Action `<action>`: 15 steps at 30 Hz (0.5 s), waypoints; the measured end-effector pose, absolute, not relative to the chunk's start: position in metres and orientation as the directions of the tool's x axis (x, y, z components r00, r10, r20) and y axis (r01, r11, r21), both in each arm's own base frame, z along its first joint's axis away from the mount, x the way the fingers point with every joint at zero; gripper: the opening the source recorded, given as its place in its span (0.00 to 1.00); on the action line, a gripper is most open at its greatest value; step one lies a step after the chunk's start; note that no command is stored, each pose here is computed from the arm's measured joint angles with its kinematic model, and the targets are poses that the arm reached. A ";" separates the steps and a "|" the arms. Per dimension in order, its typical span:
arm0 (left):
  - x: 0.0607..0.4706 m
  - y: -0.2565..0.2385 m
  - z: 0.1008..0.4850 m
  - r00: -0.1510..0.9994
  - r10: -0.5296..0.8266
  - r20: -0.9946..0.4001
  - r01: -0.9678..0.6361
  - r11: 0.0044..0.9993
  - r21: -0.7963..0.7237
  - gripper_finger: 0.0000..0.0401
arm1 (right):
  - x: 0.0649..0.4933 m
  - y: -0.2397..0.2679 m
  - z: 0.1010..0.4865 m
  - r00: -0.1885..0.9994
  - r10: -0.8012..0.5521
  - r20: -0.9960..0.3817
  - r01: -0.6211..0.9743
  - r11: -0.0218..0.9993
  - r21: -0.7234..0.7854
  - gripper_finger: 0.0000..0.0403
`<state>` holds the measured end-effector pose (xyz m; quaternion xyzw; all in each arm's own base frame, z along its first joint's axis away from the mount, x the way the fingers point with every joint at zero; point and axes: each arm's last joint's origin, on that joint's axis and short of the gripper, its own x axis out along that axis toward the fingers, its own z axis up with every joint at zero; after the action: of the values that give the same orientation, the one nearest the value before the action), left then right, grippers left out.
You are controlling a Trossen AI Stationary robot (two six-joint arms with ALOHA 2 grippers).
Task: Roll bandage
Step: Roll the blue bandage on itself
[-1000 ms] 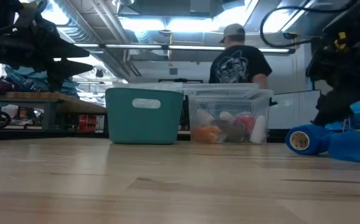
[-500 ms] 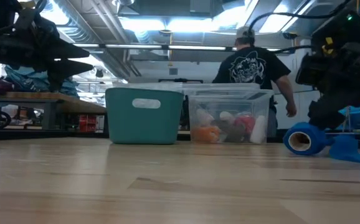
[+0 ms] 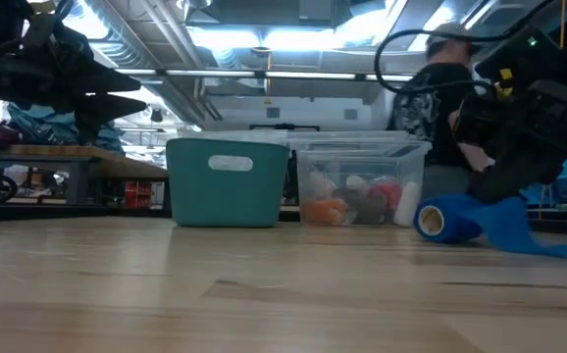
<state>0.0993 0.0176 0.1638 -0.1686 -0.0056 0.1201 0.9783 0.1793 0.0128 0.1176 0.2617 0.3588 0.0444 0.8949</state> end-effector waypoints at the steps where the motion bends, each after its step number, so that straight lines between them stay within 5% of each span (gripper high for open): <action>1: 0.099 0.018 0.164 0.971 0.237 -0.030 -0.233 0.914 -0.331 0.46 | 0.180 0.013 0.118 0.743 0.267 -0.614 0.103 0.860 0.500 0.52; 15: 0.099 0.018 0.164 0.971 0.237 -0.029 -0.233 0.914 -0.331 0.46 | 0.180 0.014 0.119 0.741 0.310 -0.596 0.068 0.848 0.526 0.52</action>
<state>0.0993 0.0176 0.1638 -0.1686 -0.0056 0.1201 0.9783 0.1804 0.0141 0.1190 0.2672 0.3533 0.0676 0.8940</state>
